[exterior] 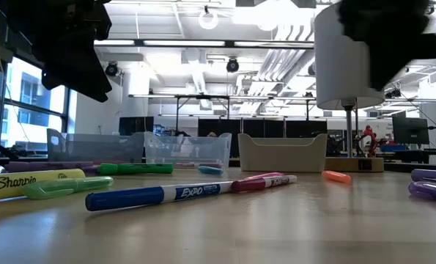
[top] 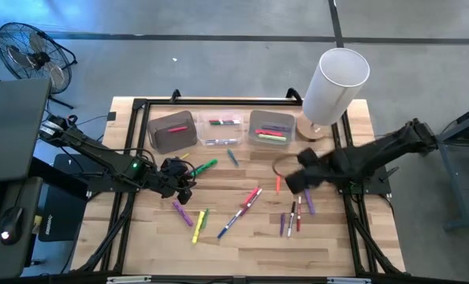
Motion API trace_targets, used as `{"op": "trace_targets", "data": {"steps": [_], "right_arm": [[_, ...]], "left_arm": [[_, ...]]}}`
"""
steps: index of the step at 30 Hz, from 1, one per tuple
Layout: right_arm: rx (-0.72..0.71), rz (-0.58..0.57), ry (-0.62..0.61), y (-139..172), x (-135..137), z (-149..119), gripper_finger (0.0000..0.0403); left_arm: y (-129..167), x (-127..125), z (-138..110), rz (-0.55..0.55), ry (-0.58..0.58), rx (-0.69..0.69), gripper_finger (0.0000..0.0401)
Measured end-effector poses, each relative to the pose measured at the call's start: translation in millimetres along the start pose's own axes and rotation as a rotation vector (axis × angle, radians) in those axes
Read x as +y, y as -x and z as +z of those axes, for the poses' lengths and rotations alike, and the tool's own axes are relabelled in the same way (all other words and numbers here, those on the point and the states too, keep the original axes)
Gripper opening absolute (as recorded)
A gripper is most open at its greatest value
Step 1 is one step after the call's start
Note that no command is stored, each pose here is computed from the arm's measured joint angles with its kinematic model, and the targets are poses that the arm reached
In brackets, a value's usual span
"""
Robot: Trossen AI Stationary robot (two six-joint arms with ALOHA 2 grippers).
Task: Pick & Place Markers
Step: Put the violet highlighter pen into the gray bin
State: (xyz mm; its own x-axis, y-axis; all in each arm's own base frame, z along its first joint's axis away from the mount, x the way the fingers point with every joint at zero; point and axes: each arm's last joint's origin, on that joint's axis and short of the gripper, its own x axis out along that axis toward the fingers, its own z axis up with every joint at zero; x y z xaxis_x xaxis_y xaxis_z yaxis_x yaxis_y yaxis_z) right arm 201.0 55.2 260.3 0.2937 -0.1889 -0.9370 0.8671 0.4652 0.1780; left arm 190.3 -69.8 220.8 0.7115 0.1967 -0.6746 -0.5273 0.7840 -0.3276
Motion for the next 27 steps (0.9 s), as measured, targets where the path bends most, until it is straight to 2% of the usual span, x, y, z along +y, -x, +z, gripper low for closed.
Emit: {"op": "trace_targets", "data": {"steps": [5, 10, 16, 27], "right_arm": [[0.081, -0.033, -0.074, -7, 0, -41, 0.0040], [0.126, -0.107, -0.113, -20, -3, -65, 0.0041], [0.188, -0.220, -0.103, -40, -5, -76, 0.0065], [0.158, -0.339, -0.020, -69, 1, -80, 0.0133]], "left_arm": [[0, 0, 0, 0.000, 0.000, 0.000, 0.0140], [0, 0, 0, -0.004, 0.000, 0.006, 0.0140], [0, -1, -1, -0.022, -0.001, 0.033, 0.0140], [0, -1, -1, -0.023, 0.000, 0.035, 0.0140]]}}
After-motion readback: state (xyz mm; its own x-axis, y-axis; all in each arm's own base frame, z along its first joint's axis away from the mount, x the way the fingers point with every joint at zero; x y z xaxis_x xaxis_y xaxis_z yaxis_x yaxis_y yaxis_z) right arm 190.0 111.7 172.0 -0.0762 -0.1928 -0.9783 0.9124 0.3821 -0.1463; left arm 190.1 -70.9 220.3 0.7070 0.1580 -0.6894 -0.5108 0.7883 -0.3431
